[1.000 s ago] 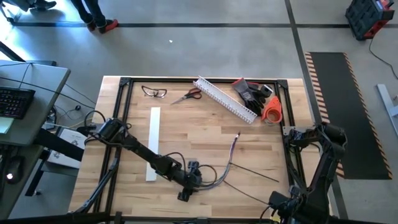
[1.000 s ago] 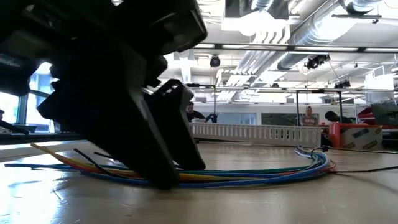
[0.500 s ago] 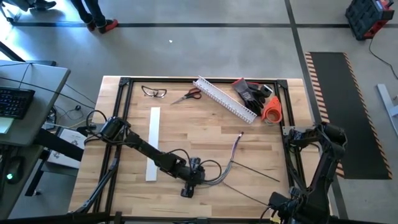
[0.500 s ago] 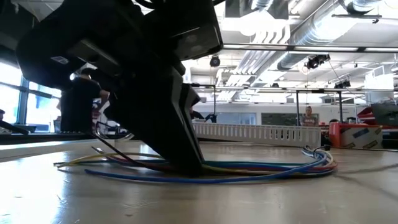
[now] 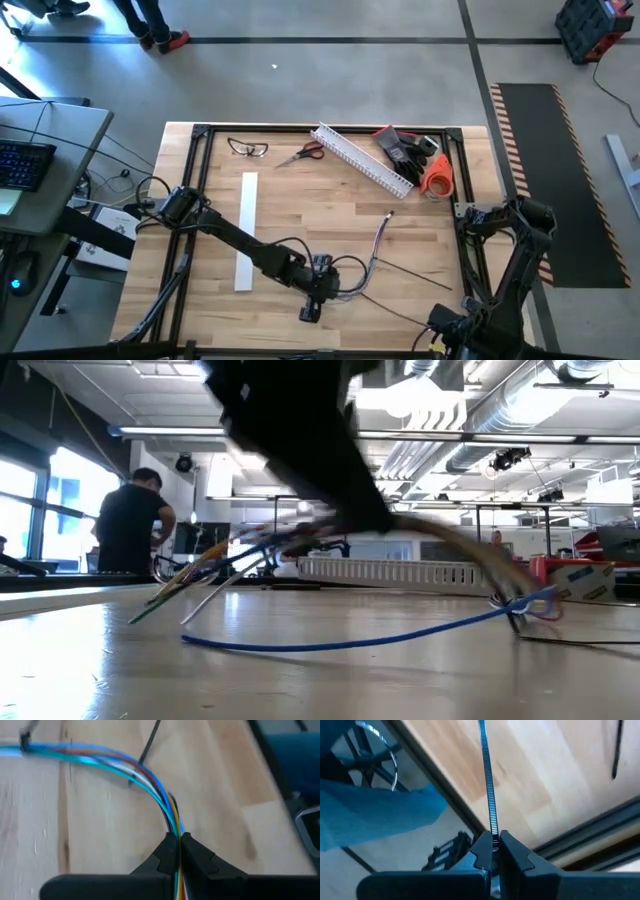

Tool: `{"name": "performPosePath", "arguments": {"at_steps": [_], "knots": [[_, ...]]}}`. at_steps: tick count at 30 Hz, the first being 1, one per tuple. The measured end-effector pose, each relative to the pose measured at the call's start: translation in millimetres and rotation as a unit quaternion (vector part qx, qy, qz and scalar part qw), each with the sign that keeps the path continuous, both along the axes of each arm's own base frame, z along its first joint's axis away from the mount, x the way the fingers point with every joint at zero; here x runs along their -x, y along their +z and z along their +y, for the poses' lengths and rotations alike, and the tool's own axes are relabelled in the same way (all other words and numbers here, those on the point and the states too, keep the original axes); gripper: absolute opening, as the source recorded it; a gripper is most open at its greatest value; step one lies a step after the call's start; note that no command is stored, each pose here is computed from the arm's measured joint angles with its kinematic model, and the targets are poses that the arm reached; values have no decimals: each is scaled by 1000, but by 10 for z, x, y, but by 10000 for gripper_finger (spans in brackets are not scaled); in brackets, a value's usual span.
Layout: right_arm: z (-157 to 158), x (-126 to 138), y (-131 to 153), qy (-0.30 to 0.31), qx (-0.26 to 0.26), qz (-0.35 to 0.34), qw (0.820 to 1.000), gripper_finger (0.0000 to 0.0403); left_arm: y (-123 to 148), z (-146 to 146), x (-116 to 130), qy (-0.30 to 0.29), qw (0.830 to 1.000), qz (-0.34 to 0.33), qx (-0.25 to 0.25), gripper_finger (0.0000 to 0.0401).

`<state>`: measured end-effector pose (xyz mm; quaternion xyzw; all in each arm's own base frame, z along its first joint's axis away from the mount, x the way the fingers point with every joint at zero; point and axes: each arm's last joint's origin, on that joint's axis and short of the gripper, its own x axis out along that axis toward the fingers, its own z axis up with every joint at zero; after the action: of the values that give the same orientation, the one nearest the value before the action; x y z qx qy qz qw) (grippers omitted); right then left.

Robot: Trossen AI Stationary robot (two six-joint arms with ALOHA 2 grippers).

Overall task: Ziptie cables
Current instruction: Wrap the black zip tie on the cable wires

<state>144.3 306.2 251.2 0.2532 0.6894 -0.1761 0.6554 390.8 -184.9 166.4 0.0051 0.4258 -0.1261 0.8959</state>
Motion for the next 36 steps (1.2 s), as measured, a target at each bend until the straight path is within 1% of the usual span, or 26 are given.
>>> {"name": "performPosePath", "arguments": {"at_steps": [5,9,14,17,18,20,23,27,29,32,34,36], "knots": [[-56,-110,0,-18,22,-43,999,0,28,-26,3,-3,1000,-3,1,0],[-80,-231,-26,-20,27,-68,997,0,28,-26,4,-3,1000,-2,1,0],[-88,-419,-202,-60,48,-64,995,0,23,-23,7,-8,1000,-2,-8,0],[-45,-589,-398,-78,50,-67,993,0,-26,-23,-1,-15,1000,-1,-24,6],[-26,-656,-470,-80,46,-70,993,0,-44,-20,-2,-22,999,0,-32,13],[6,-796,-604,-64,36,-81,994,0,-62,-13,10,-37,998,5,-48,32],[44,-1018,-800,-52,22,-114,992,0,-55,6,8,-38,997,3,-62,69],[-54,-1310,-995,-60,27,-139,988,0,-52,20,10,-49,996,1,-75,115],[-133,-1417,-1083,-56,39,-135,989,1,-60,9,52,-50,994,13,-99,127],[-245,-1520,-1106,-48,51,-132,989,1,-122,21,175,-22,984,56,-170,130],[-307,-1565,-1109,-47,59,-131,988,1,-148,23,249,-7,976,78,-205,124],[-349,-1602,-1109,-45,65,-134,988,1,-167,40,303,2,970,102,-222,111]]}}
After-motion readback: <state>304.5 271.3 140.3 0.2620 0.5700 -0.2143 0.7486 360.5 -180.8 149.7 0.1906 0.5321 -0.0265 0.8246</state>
